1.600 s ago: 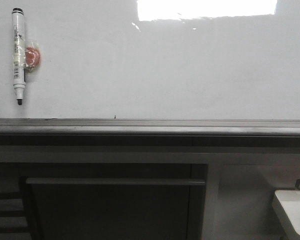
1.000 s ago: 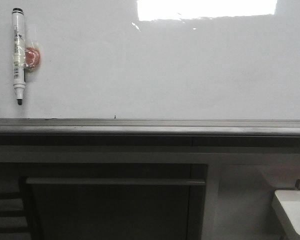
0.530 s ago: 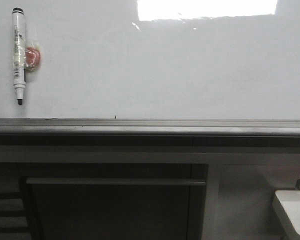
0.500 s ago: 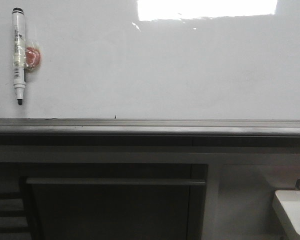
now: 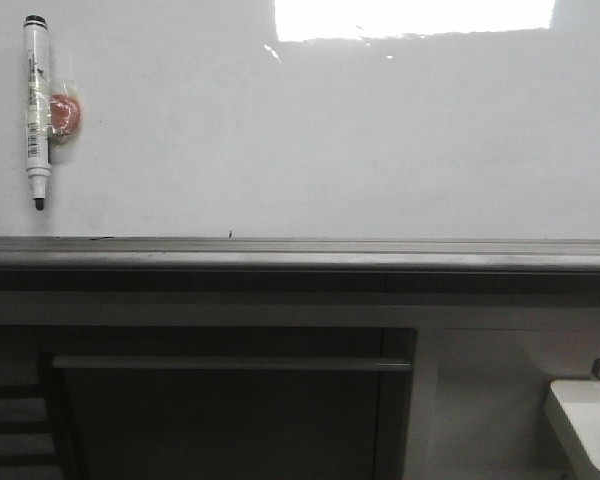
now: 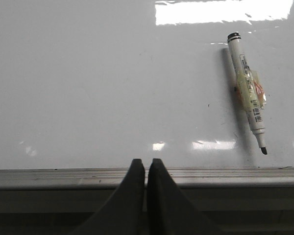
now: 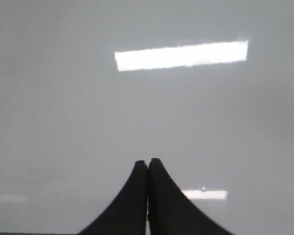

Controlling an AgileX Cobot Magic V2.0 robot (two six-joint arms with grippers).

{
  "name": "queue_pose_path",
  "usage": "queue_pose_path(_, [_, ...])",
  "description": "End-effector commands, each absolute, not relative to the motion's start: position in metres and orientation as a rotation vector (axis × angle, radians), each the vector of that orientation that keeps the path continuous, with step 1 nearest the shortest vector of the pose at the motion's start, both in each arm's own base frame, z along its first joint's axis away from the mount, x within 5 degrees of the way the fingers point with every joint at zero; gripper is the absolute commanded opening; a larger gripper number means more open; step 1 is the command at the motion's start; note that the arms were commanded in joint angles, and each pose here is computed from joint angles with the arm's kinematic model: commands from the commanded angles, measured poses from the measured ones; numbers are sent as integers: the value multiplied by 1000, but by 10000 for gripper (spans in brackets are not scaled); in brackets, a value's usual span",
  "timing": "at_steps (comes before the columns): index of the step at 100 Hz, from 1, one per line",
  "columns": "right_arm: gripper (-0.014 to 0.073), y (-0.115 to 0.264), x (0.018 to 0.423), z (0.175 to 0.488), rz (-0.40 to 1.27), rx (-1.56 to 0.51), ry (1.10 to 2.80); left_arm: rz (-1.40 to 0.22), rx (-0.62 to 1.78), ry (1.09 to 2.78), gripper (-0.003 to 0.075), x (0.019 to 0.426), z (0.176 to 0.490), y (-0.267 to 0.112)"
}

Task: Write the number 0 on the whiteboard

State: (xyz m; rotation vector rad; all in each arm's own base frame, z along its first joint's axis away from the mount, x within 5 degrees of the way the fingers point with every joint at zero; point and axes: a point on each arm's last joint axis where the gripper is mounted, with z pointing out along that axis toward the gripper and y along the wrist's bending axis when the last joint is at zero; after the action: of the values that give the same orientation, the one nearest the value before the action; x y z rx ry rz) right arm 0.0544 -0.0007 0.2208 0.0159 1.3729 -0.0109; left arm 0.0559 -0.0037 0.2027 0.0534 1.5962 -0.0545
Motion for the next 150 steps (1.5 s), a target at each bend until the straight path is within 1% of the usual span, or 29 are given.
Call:
queue_pose_path(1, [-56,-1,52,223,19,51,1281,-81,31,1492,-20,54,208,-4])
queue_pose_path(8, [-56,-2,52,224,56,92,1266,-87,26,1492,-20,54,208,-4])
queue_pose_path(21, [-55,-3,50,229,70,105,1206,-87,26,1490,-20,54,209,-4])
queue_pose_path(24, [-55,-4,49,230,95,136,1200,-90,24,1492,-20,54,209,-4])
queue_pose_path(31, [-55,-6,49,232,225,270,1213,-143,-24,1503,-21,55,209,-4])
queue_pose_path(37, [-55,-4,50,235,263,289,1291,-186,-64,1513,-21,57,210,-4])
queue_pose_path(48, [-54,0,53,248,287,278,1459,-190,-65,1564,-21,60,219,-5])
queue_pose_path(57, [-54,3,58,266,300,271,1564,-194,-59,1626,-21,63,237,-6])
queue_pose_path(69, [-54,7,70,284,296,252,1793,-165,-25,1708,-21,73,269,-7])
queue_pose_path(76, [-55,7,79,294,283,244,1886,-162,-21,1735,-20,81,286,-8])
queue_pose_path(89, [-55,7,97,300,282,257,1975,-157,-18,1748,-20,94,306,-9])
queue_pose_path(107, [-55,6,116,291,275,279,2049,-154,-19,1749,-14,102,309,-9])
queue_pose_path(114, [-55,6,120,288,275,282,2078,-154,-19,1739,30,103,310,-9])
queue_pose_path(119, [-55,8,122,286,283,271,2095,-154,-20,1734,88,103,310,-9])
queue_pose_path(124, [-55,11,123,285,292,241,2104,-154,-20,1725,168,103,311,-9])
queue_pose_path(131, [-55,13,122,285,286,197,2106,-156,-22,1715,242,103,312,-9])
queue_pose_path(135, [-55,13,123,286,287,194,2102,-153,-22,1704,256,104,311,-9])
queue_pose_path(145, [-55,13,123,286,287,195,2099,-149,-31,1624,251,108,309,-8])
queue_pose_path(150, [-55,13,123,285,287,194,2107,-150,-30,1613,253,111,307,-9])
